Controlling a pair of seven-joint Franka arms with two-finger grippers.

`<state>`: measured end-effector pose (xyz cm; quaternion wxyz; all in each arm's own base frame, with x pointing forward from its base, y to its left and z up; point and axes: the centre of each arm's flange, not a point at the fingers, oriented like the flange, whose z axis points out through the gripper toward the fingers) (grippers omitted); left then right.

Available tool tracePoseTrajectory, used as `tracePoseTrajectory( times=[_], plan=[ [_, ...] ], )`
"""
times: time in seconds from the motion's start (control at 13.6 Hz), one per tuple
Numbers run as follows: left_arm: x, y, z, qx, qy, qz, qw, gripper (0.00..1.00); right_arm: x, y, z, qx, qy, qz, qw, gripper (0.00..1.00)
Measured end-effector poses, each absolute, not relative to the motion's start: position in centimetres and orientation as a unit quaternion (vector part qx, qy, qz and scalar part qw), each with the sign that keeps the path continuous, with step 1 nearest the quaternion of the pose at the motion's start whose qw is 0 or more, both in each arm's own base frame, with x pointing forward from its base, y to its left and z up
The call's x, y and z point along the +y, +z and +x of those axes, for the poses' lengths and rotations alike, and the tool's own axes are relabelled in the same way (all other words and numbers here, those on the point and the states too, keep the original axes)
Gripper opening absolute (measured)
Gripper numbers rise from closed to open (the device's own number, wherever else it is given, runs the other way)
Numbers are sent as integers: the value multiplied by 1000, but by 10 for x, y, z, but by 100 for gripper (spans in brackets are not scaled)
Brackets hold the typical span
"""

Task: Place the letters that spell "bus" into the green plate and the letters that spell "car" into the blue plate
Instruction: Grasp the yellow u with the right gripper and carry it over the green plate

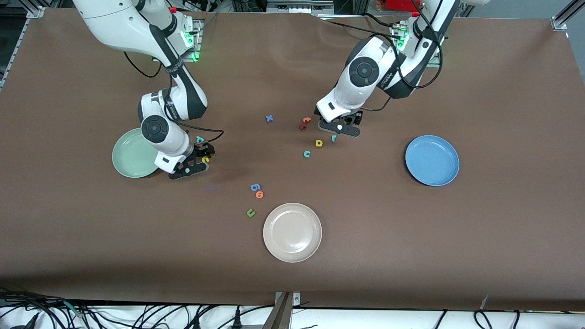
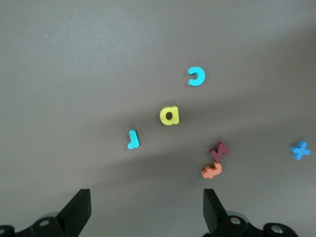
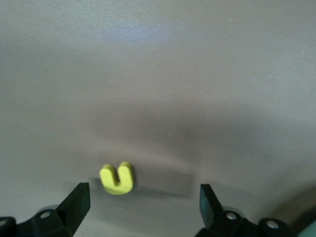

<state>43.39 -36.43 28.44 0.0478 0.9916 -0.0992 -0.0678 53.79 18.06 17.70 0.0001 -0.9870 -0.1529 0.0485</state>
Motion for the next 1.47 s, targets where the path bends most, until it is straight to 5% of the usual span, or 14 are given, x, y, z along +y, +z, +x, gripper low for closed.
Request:
tracePoseTrajectory(
  times=[0.29, 0.44, 0.88, 1.25, 1.32, 1.47],
  plan=[
    [-353, 255, 436, -88, -42, 994, 50, 100, 183, 177, 539, -151, 43, -988, 4, 87],
    [-352, 232, 436, -78, -32, 995, 54, 100, 183, 177, 539, -151, 42, -988, 4, 63],
    [-352, 190, 433, -76, -39, 995, 51, 96, 192, 175, 537, -129, 41, -990, 28, 62],
    [-353, 185, 431, -89, -36, 995, 37, 79, 190, 175, 538, -127, 36, -991, 28, 41],
    [-353, 182, 430, -89, -39, 995, 36, 78, 190, 177, 539, -127, 33, -991, 28, 30],
    [-353, 177, 428, -87, -43, 995, 34, 78, 191, 178, 540, -128, 32, -991, 29, 27]
  ],
)
